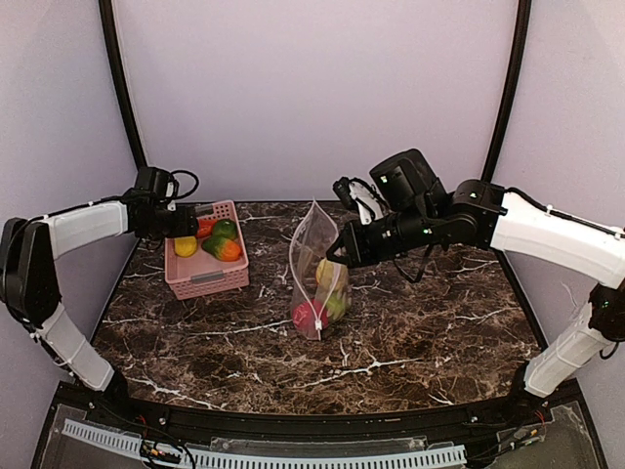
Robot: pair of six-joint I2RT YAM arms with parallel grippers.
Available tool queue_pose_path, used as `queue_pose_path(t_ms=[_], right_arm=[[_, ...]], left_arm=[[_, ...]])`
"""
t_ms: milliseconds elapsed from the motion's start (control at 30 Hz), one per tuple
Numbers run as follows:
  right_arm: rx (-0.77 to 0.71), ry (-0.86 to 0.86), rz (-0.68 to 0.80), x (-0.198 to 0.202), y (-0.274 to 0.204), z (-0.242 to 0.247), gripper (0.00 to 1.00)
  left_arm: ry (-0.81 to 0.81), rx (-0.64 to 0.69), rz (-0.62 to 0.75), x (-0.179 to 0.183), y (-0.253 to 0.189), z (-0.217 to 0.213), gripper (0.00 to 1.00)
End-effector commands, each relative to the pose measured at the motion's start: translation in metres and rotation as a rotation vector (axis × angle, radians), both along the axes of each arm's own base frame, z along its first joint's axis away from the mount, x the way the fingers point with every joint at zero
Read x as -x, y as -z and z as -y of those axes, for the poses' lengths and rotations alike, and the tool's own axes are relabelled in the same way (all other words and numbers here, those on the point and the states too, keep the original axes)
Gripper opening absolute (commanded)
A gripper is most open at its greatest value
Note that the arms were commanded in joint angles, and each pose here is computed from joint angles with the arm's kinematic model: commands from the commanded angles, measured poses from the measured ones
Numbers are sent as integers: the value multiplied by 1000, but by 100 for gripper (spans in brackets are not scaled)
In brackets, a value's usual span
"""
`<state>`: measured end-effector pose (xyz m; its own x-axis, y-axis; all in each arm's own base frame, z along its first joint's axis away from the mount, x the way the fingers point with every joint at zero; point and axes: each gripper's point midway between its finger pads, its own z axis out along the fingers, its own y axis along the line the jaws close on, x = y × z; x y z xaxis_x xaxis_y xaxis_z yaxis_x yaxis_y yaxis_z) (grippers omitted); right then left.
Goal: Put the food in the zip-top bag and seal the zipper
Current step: Pick up the fake fruit from the bin.
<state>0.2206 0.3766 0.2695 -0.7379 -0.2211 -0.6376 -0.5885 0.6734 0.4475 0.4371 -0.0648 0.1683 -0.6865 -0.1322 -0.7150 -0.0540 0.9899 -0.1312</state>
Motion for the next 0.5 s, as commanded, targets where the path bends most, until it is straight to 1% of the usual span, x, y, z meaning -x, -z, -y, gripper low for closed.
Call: queue_pose_path(t_ms=[0,167,467], right_arm=[[-43,-7,26,-1,-12,-1,0],[-46,-7,30,-1,-14,-1,0],[-37,-14,10,-2,-8,-5,0]], left_arm=[[-47,-59,3,-25,11,-22,78],[-82,-54,-29,-43,31,-39,73],[-100,-125,-44,-68,43,-52,68]])
